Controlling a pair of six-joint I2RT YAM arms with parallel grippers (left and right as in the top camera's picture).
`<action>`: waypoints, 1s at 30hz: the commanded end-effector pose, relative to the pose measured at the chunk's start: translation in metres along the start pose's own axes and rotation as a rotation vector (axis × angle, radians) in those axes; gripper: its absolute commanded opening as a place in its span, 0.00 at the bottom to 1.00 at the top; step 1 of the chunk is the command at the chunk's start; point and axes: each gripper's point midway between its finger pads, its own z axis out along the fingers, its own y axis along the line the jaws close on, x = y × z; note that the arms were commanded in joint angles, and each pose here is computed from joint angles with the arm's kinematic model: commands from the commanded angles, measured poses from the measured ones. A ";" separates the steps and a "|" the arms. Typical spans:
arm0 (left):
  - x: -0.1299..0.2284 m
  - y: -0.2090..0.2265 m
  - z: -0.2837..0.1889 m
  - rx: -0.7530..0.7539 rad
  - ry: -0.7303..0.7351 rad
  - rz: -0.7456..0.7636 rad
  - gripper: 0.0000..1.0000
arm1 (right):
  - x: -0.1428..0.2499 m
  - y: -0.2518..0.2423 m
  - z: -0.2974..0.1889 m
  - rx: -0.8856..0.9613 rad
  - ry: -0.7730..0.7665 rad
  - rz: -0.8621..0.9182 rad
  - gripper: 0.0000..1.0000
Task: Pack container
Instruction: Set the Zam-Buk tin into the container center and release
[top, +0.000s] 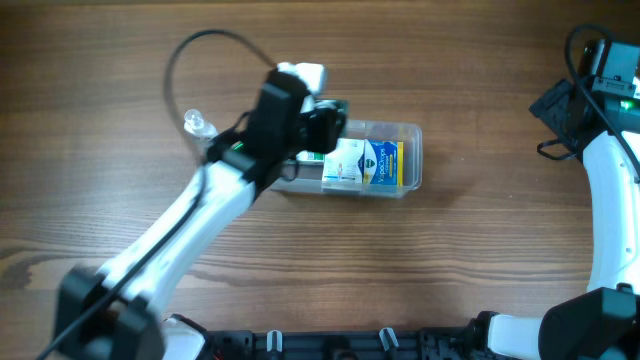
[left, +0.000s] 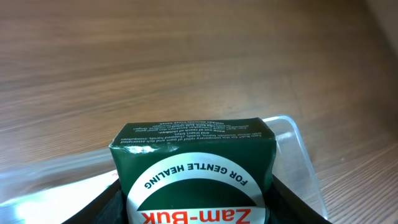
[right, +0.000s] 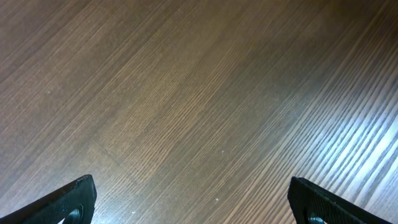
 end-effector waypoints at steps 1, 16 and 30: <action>0.013 -0.023 0.034 0.013 0.074 0.035 0.45 | 0.000 0.003 0.002 -0.008 0.006 0.018 1.00; 0.066 0.008 0.069 -0.161 0.225 -0.039 0.67 | 0.000 0.003 0.002 -0.008 0.006 0.018 1.00; -0.063 0.046 -0.100 -0.338 -0.075 -0.139 0.78 | 0.000 0.003 0.002 -0.008 0.006 0.018 1.00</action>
